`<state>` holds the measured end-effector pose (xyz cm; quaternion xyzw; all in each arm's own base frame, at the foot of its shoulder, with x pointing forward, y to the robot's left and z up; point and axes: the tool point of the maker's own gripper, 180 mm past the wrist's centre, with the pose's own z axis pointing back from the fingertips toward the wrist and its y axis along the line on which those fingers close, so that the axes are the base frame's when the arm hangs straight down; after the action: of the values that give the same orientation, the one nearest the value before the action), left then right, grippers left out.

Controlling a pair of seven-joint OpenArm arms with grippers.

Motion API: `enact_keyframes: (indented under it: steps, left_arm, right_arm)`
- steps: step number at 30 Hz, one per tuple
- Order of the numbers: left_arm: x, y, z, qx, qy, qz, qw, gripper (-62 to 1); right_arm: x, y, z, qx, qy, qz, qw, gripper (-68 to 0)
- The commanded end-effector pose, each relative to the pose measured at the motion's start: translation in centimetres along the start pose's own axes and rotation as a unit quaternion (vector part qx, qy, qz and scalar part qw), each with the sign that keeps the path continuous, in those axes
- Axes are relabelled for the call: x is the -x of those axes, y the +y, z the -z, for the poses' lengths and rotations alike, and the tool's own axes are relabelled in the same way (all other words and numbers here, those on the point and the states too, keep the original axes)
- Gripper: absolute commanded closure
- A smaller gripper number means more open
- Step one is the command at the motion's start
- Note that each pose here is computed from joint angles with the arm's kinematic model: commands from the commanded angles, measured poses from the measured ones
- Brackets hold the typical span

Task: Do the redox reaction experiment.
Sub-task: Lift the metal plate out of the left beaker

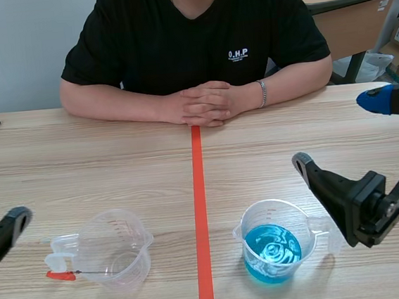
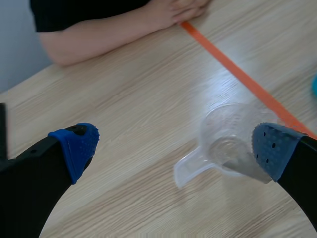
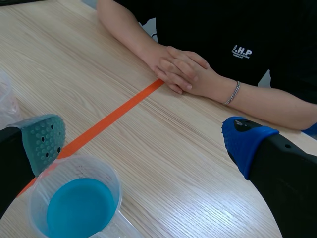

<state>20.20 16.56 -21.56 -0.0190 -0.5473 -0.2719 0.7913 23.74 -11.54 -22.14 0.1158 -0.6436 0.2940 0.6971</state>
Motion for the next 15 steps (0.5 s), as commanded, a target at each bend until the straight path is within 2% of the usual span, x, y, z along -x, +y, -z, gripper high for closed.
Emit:
enact_keyframes:
  steps: [1, 8, 12, 15]
  left_arm:
    - [0.3, -1.1, -0.8, 0.010, -0.001, -0.007, 0.9999, -62.3]
    - [2.3, -1.7, -4.0, -0.005, 0.021, -0.040, 0.9990, -62.3]
    - [2.2, -1.1, -4.3, -0.025, 0.017, -0.034, 0.9990, -62.3]
    - [3.7, -0.9, -4.9, -0.035, 0.040, -0.033, 0.9980, -62.3]
  right_arm:
    - [-1.4, 0.0, 0.2, -0.003, -0.022, -0.006, 0.9997, -67.9]
    - [-1.5, 0.0, 0.2, -0.005, -0.028, -0.005, 0.9996, -67.9]
    - [-1.5, 0.8, 0.2, -0.025, -0.026, -0.012, 0.9993, -67.9]
    - [-1.2, 1.8, 0.3, -0.040, -0.022, -0.018, 0.9988, -67.9]
